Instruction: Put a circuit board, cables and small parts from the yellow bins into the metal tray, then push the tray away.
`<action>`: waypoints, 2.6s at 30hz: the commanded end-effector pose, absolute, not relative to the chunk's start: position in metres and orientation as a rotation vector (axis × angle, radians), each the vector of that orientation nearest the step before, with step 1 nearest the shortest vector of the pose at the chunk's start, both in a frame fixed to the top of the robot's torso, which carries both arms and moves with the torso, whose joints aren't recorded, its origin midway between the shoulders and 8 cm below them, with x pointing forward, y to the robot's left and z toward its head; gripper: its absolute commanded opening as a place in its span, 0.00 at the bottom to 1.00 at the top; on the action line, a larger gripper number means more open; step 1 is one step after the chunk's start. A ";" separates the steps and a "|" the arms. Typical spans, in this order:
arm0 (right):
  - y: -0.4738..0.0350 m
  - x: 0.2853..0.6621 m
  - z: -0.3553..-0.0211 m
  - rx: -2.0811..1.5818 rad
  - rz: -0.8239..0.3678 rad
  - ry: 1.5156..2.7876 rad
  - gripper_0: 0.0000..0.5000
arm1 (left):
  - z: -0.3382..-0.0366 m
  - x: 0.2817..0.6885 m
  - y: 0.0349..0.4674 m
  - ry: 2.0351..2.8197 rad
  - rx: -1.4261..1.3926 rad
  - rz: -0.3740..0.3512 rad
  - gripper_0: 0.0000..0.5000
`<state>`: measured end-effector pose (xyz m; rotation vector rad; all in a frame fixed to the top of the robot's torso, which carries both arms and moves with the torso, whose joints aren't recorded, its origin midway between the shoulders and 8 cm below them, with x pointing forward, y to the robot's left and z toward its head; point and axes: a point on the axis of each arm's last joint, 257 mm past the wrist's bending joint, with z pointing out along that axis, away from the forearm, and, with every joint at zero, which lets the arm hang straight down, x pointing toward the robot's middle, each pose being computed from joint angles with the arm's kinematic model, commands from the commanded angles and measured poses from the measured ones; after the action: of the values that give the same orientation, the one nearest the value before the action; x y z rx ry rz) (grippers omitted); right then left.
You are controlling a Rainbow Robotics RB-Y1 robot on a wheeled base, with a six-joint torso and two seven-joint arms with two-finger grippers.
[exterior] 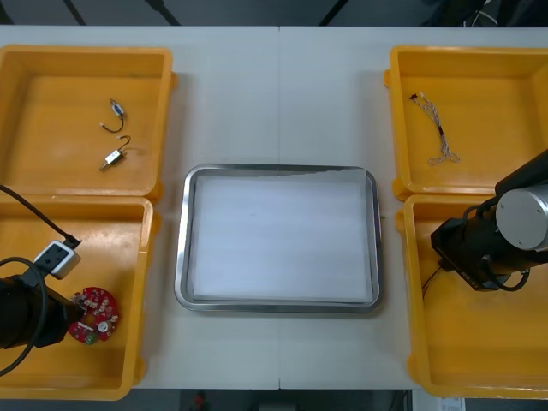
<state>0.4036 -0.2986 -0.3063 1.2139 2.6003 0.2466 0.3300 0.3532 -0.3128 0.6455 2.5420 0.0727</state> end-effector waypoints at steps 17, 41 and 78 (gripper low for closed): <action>-0.302 0.393 -0.199 0.816 0.182 2.579 0.00 | -0.318 0.337 0.361 2.505 0.800 0.124 1.00; -0.288 0.350 -0.146 -0.363 -0.061 2.648 0.00 | -0.324 0.328 0.376 2.560 0.761 0.151 0.20; -0.272 0.337 -0.129 -0.721 -0.161 2.525 0.00 | -0.162 0.361 0.364 2.641 0.480 0.162 0.00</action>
<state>0.3312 -0.2648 -0.1493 -0.6936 2.5845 -0.0910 0.3530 0.3808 -0.1876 0.4505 2.6909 0.2022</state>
